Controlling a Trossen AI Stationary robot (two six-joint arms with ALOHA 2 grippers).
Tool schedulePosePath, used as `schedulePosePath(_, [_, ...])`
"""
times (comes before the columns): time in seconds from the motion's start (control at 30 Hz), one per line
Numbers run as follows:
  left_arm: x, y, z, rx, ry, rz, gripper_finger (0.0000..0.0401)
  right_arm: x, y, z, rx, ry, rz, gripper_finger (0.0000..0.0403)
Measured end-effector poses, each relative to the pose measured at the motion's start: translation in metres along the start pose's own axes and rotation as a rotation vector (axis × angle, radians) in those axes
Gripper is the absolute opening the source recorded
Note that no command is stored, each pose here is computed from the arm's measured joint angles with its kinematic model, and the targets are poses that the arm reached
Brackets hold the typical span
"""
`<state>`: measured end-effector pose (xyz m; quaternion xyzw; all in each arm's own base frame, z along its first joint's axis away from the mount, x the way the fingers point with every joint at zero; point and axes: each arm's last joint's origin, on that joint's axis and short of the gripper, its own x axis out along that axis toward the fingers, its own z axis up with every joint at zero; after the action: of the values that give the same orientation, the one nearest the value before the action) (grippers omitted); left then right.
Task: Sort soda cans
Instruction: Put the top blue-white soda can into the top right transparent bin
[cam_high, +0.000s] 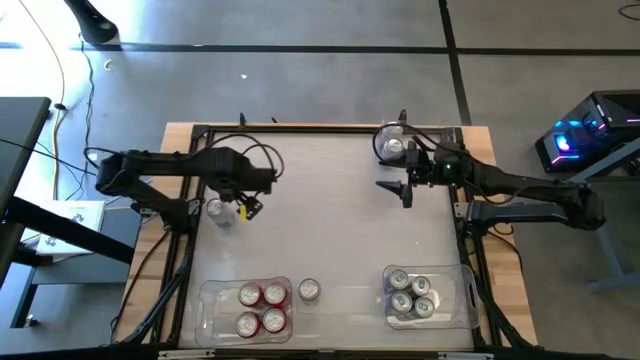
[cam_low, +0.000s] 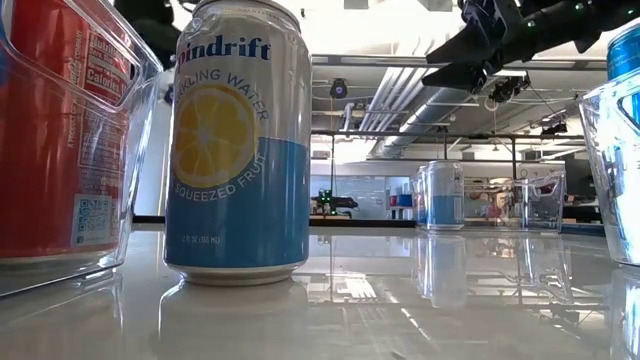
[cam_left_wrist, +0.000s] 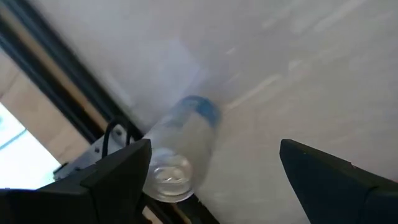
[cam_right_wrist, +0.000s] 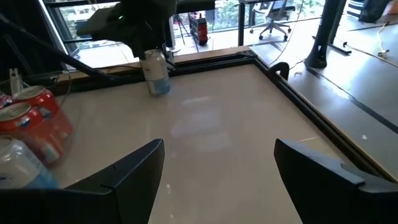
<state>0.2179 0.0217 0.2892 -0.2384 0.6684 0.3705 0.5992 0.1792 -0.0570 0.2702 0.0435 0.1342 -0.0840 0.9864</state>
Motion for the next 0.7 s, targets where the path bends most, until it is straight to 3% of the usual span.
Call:
schedulePosePath(0.3, [0.028, 0.027, -0.03, -0.109, 0.052, 0.01, 0.0349, 0.0, 0.001, 0.0, -0.022, -0.001, -0.001, 0.03])
schedulePosePath(0.7, [0.077, 0.023, -0.038, -0.11, 0.094, -0.016, 0.0349, 0.0, 0.001, 0.0, -0.021, -0.001, -0.002, 0.03])
